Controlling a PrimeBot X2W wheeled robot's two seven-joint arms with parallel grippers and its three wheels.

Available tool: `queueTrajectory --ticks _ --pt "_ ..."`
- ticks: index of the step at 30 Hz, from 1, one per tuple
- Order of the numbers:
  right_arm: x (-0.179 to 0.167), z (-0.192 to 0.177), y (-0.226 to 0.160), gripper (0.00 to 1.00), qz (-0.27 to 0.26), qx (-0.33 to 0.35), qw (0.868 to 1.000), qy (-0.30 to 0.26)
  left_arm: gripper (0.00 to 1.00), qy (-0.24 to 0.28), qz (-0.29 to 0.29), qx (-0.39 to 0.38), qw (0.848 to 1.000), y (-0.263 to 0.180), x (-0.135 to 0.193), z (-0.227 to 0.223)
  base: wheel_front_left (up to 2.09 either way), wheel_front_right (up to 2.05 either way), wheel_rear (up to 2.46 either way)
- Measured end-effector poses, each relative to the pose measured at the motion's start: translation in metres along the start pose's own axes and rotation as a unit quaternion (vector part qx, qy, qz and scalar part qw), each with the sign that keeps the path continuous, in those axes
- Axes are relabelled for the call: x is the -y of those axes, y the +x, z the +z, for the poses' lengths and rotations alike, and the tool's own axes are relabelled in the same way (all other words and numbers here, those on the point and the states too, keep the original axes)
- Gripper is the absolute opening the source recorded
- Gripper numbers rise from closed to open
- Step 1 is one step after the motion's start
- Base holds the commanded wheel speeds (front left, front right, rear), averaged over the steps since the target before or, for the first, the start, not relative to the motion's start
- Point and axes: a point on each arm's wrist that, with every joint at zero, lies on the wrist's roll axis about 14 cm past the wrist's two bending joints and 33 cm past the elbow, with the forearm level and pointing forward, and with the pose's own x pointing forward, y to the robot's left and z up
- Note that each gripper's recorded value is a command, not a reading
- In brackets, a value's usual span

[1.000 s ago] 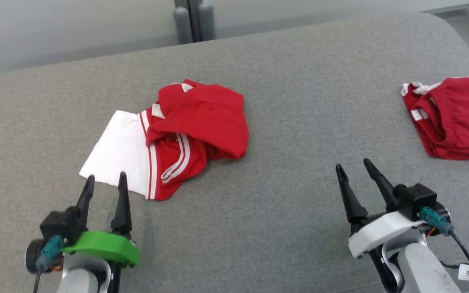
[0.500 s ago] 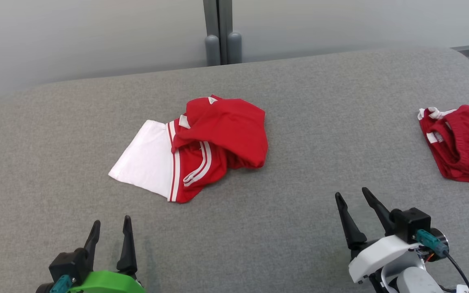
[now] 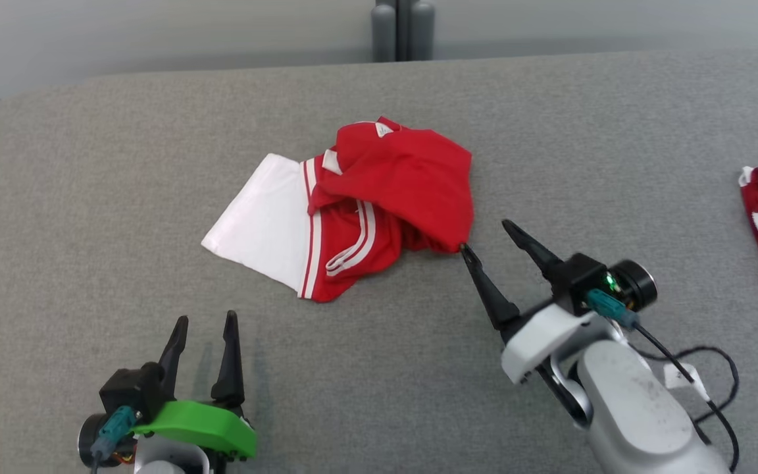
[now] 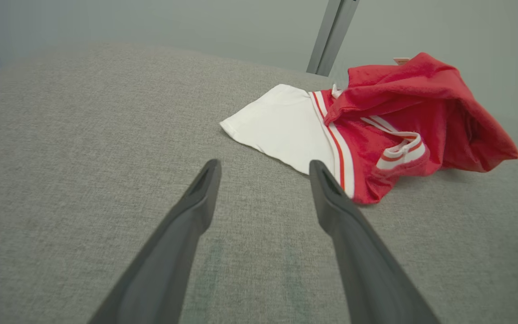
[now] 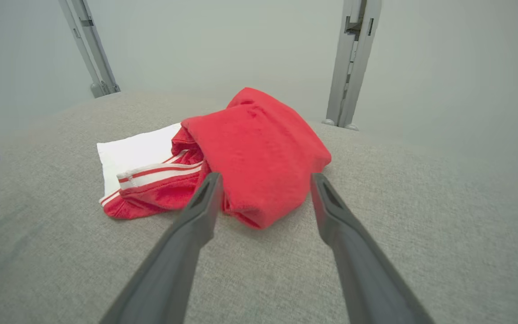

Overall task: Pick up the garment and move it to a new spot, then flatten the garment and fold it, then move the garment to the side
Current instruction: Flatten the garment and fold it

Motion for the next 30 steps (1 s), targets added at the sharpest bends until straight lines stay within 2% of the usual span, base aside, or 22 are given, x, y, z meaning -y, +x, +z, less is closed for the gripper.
queueTrajectory --ticks 8,14,15,16,17,21,30 --pt "-0.041 0.003 0.07 1.0 0.1 -0.007 0.992 -0.075 1.0 -0.014 0.028 0.006 0.999 0.001 -0.018 0.005 0.0 0.0 0.0" --pt "-0.057 -0.027 0.093 1.0 0.135 -0.063 0.982 -0.117 1.0 -0.022 0.059 0.001 0.998 -0.01 -0.037 0.001 0.0 0.0 0.0" --pt "-0.061 -0.032 0.094 0.84 0.141 -0.068 0.981 -0.118 1.0 -0.022 0.065 0.0 0.998 -0.012 -0.04 0.0 0.0 0.0 0.0" --pt "-0.064 -0.037 0.095 0.35 0.146 -0.073 0.98 -0.117 1.0 -0.023 0.07 0.0 0.997 -0.013 -0.043 0.0 0.0 0.0 0.0" --pt "-0.066 -0.04 0.095 0.0 0.149 -0.077 0.979 -0.117 1.0 -0.024 0.074 0.0 0.997 -0.015 -0.046 0.0 0.0 0.0 0.0" --pt "-0.065 -0.043 0.099 0.0 0.148 -0.078 0.979 -0.115 1.0 -0.023 0.081 -0.002 0.996 -0.017 -0.05 -0.001 0.0 0.0 0.0" --pt "-0.038 -0.012 0.104 0.0 0.103 -0.036 0.99 -0.087 1.0 -0.02 0.06 -0.006 0.998 -0.008 -0.038 -0.004 0.0 0.0 0.0"
